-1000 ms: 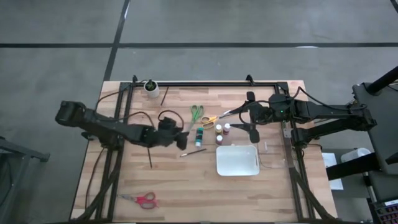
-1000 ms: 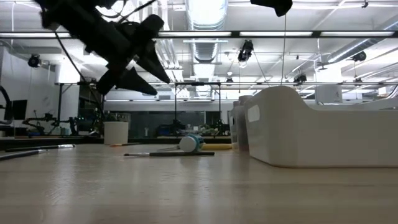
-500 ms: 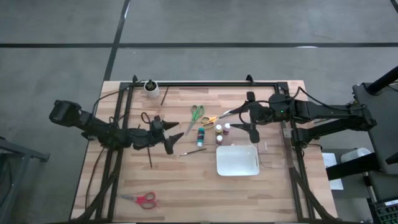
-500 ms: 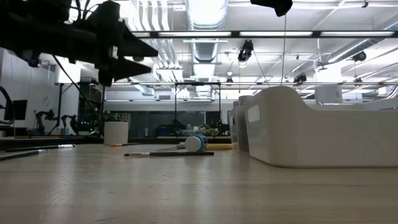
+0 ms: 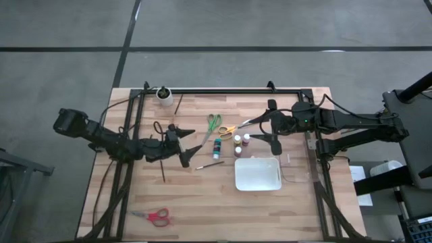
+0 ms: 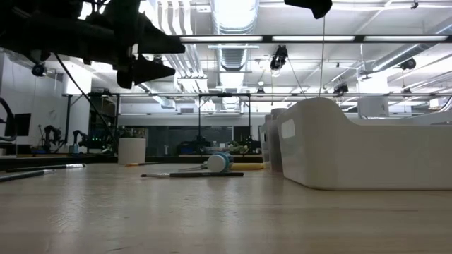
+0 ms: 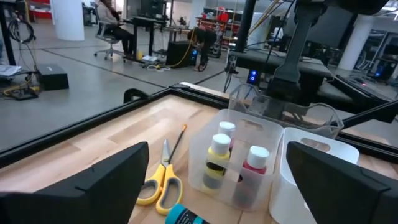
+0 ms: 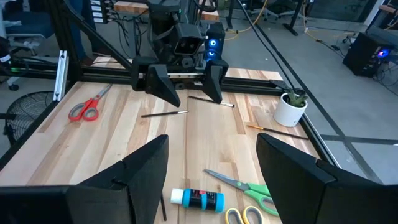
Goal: Pick & Place Paint Supplies
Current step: Put the blue paint bottle into the left transparent bin
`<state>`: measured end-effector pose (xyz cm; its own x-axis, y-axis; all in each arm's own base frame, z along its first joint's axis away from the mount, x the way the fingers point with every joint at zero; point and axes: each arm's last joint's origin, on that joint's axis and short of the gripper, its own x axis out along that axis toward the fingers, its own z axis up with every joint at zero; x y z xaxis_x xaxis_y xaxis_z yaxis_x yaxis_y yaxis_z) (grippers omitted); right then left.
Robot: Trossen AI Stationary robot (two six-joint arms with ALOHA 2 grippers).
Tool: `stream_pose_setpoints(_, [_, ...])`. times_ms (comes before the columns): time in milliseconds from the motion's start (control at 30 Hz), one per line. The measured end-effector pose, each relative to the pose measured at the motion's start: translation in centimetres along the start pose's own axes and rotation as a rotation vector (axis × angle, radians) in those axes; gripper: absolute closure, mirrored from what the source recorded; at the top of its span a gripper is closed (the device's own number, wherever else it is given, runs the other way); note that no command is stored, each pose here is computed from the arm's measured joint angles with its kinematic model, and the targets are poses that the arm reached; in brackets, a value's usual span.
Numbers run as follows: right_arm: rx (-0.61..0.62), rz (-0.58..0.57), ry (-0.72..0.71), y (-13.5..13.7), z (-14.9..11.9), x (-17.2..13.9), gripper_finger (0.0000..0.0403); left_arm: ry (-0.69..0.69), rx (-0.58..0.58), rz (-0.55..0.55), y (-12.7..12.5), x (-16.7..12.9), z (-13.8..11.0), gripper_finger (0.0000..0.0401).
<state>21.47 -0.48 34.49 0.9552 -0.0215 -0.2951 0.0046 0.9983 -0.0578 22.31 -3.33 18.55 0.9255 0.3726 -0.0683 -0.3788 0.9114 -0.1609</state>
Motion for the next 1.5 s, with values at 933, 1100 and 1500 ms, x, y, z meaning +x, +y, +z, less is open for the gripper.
stream_pose_setpoints(933, [0.000,0.000,0.000,0.00,0.00,0.00,0.0161,0.057,-0.017,0.014,0.15,-0.02,-0.64,0.0013])
stream_pose_setpoints(1100, [0.000,0.000,0.000,0.00,0.00,0.00,0.0161,0.057,-0.017,0.014,0.15,-0.02,-0.64,0.0013])
stream_pose_setpoints(1500, [0.000,0.000,0.000,0.00,0.00,0.00,0.0161,0.091,0.006,0.022,0.25,-0.05,-0.99,0.0013])
